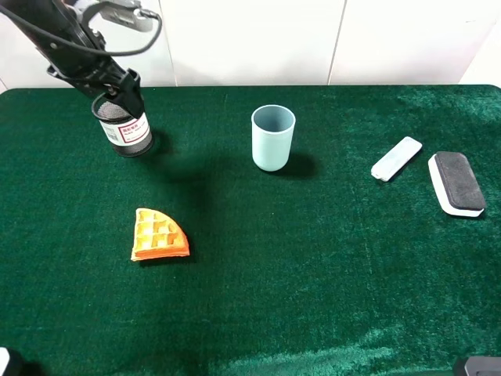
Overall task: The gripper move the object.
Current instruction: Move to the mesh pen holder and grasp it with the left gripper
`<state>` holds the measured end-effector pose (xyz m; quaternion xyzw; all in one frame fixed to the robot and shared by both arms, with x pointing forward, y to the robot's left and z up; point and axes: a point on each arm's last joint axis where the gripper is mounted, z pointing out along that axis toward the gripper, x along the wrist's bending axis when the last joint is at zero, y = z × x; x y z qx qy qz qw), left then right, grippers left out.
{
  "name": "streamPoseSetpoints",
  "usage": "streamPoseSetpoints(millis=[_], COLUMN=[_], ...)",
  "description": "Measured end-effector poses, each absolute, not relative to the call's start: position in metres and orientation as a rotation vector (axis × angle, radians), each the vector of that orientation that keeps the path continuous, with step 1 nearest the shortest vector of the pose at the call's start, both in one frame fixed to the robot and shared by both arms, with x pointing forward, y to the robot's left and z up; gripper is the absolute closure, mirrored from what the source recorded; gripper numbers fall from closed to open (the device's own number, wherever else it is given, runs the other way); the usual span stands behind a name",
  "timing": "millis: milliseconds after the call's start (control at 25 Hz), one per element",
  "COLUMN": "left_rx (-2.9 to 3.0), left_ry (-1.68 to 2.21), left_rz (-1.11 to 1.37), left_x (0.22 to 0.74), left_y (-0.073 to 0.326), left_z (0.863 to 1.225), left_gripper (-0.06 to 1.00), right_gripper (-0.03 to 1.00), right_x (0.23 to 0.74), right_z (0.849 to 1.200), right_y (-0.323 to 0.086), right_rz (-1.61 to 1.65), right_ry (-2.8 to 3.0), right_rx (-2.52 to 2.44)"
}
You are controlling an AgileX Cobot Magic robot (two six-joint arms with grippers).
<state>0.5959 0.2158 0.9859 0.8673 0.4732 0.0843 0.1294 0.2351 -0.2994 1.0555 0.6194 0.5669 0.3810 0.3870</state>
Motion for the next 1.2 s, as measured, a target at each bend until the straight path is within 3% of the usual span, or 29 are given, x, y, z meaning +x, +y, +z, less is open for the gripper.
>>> streamPoseSetpoints(millis=[720,920,1200], left_rx=[2.546,2.508,2.499], left_ry=[1.308,1.309,1.308], left_rz=[0.286,0.298,0.303], left_x=[0.625,0.628,0.628], left_y=[0.204,0.197,0.195], left_z=[0.913,0.906,0.904], left_gripper=[0.05,0.19,0.56], right_gripper=[0.27,0.27,0.27], right_x=[0.235,0.235,0.235], right_z=[1.055,1.055,1.055], right_y=[-0.299,-0.299,-0.299], right_rz=[0.97,0.971,0.973], right_ry=[1.443,1.443,1.444], right_rx=[1.577,1.577,1.577])
